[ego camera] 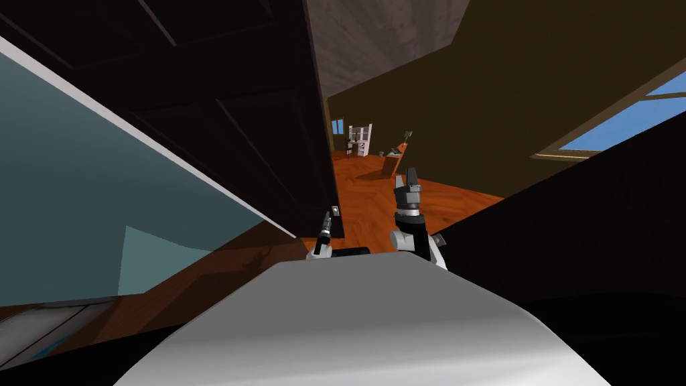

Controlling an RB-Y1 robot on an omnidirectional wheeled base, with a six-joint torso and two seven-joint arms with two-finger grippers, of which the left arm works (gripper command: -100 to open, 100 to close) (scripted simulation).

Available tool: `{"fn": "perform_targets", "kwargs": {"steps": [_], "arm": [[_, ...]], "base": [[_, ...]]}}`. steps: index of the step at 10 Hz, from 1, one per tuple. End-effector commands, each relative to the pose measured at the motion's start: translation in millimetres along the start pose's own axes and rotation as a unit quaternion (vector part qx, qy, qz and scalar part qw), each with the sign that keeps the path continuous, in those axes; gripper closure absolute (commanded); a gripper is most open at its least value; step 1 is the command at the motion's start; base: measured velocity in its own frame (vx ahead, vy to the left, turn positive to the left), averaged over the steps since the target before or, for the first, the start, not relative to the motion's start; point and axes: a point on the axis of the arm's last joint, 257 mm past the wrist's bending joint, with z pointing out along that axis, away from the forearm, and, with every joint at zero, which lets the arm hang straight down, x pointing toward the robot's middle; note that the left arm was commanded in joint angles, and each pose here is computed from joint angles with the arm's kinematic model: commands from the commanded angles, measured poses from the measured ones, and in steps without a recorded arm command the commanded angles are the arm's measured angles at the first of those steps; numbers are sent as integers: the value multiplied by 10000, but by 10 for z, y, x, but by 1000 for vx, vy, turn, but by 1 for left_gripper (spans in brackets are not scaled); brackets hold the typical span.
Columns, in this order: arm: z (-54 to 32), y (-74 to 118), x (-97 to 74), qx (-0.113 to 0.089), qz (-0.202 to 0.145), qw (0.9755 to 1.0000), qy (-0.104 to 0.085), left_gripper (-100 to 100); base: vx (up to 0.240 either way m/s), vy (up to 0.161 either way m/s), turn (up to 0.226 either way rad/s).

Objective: Push the door open

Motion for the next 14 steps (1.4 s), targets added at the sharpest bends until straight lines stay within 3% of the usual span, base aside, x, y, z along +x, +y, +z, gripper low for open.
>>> {"fn": "perform_targets", "kwargs": {"steps": [1, 3, 4, 5, 10, 11, 14], "arm": [[16, -13, 25, 7, -42, 10000, -14, -100], [47, -58, 181, 25, -215, 9998, -22, -100], [23, -54, 124, 22, -165, 9999, -25, -100], [23, -54, 124, 22, -165, 9999, -25, 100], [23, -54, 124, 22, -165, 9999, -25, 100], [12, -10, -75, -11, -50, 9999, -138, 100], [11, 4, -278, -15, 16, 9995, -309, 100]], "base": [[210, -77, -23], [182, -62, -16], [78, -20, 18], [-17, 1, -13], [-13, 4, -3], [124, -34, 78], [201, -69, 81]]}}
